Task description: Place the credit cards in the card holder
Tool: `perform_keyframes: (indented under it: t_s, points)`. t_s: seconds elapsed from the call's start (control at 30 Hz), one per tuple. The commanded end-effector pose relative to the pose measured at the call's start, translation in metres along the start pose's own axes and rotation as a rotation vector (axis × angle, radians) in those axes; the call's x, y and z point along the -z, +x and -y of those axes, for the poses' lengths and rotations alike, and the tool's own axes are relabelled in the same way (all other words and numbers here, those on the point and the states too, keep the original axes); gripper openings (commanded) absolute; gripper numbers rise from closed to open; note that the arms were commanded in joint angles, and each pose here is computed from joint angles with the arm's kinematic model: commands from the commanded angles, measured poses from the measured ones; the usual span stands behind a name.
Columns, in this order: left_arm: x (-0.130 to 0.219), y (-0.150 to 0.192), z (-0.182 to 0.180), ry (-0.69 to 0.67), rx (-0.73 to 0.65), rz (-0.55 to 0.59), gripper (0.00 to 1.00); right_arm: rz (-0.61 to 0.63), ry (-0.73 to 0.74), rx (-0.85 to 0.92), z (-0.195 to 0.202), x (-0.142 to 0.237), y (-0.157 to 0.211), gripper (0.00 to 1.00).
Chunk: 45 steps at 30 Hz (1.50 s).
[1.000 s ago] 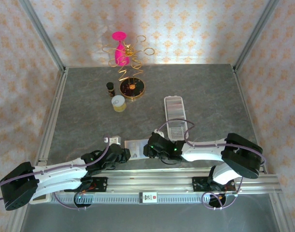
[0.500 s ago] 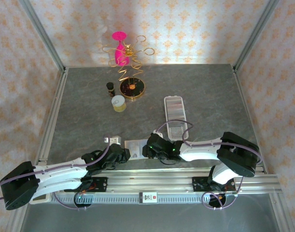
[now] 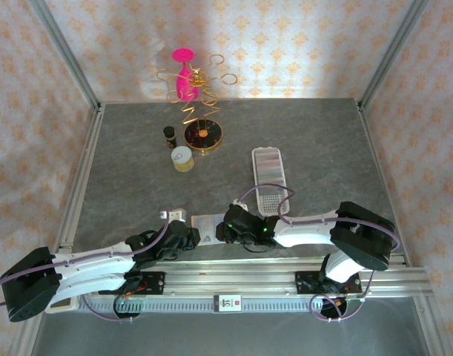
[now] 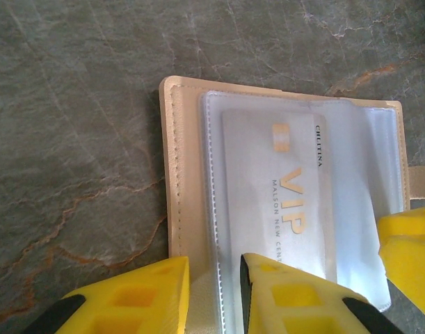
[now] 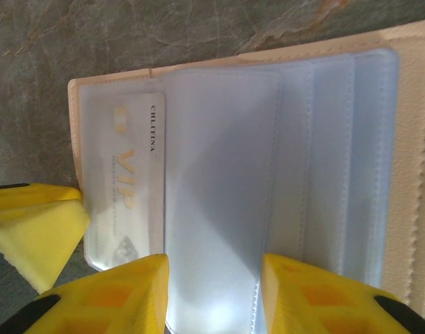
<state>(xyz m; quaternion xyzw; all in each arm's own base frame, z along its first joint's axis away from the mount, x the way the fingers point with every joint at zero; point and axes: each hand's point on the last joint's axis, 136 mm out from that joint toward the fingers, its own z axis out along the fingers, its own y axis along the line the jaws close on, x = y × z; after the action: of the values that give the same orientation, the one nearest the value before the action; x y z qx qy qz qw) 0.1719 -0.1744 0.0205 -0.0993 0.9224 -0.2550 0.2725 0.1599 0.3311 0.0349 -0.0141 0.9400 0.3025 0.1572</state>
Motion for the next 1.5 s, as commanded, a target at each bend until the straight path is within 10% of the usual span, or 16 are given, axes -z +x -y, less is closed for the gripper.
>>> perform_keyframes:
  t_s: [0.0,1.47]
  points:
    - [-0.001,0.005,-0.015,-0.056,-0.02,-0.003,0.28,0.013,-0.071,-0.026,-0.019,0.003,-0.003,0.4]
    - [-0.001,0.004,-0.012,-0.045,-0.015,0.0,0.24,0.002,0.129,0.015,0.008,-0.007,0.006,0.43]
